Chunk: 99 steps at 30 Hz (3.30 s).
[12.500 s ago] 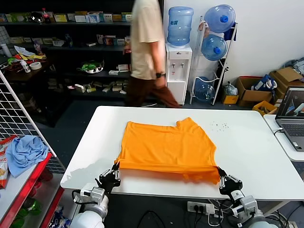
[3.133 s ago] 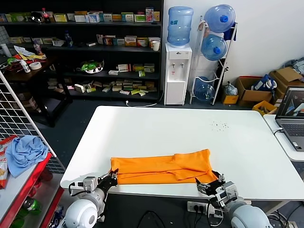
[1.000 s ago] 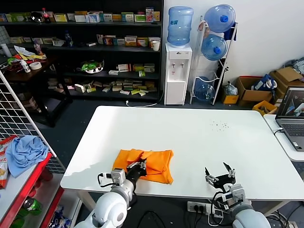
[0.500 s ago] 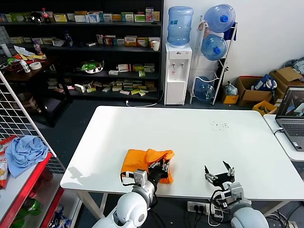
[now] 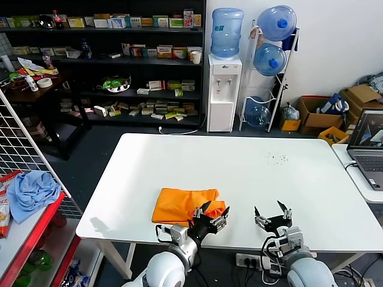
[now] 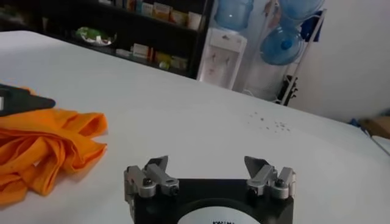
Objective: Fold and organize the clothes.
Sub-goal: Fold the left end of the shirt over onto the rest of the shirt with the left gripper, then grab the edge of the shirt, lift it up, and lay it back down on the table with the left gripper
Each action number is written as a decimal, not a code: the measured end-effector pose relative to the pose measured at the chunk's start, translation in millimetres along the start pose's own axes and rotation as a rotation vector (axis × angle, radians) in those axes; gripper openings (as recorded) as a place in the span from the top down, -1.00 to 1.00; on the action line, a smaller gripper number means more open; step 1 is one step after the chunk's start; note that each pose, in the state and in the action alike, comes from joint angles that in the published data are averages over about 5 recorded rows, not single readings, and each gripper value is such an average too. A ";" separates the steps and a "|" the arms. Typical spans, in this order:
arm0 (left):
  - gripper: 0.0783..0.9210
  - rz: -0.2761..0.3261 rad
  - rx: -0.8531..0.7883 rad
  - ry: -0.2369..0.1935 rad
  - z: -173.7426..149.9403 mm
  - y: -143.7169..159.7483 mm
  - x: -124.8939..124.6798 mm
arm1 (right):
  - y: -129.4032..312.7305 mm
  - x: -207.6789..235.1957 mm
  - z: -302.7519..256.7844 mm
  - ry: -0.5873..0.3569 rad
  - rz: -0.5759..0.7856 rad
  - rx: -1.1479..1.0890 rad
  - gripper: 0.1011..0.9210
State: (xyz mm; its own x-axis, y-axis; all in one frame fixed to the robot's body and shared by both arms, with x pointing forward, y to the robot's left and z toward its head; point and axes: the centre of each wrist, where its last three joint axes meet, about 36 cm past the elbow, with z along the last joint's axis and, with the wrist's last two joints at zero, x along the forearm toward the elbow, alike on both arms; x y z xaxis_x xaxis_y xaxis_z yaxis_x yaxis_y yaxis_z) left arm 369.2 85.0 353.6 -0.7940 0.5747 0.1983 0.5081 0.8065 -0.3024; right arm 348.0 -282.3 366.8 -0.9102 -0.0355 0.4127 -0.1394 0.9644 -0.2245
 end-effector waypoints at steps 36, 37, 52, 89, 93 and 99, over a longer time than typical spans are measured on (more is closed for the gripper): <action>-0.77 -0.318 0.120 0.266 -22.3 140.2 39.8 | -6.0 5.3 1.4 0.007 -0.026 0.007 -0.76; -0.77 -0.317 0.123 0.272 -22.0 141.6 39.2 | -5.8 5.6 1.7 0.007 -0.026 0.007 -0.76; -0.02 -0.280 0.151 0.294 -20.7 146.4 41.0 | -2.9 7.8 -0.1 0.006 -0.030 0.003 -0.76; 0.82 -0.770 -0.142 0.202 -97.0 270.0 134.4 | 14.7 0.0 -19.6 -0.027 -0.080 -0.016 -0.76; 0.82 -0.849 -0.249 0.194 -113.4 293.2 152.0 | 16.6 -1.1 -19.6 -0.032 -0.084 -0.020 -0.76; 0.82 -0.936 -0.408 0.185 -138.1 320.9 173.1 | 17.5 -1.7 -18.2 -0.037 -0.088 -0.024 -0.76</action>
State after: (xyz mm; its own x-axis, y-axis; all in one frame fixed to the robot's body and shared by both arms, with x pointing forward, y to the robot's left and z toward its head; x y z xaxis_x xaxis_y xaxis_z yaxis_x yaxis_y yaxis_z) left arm 440.9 462.5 419.6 -0.8831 -0.3212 0.3420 -0.1837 0.9074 0.3780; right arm 354.2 -260.6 378.3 -0.9087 -0.1294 0.3969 -0.2102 0.9633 -0.1671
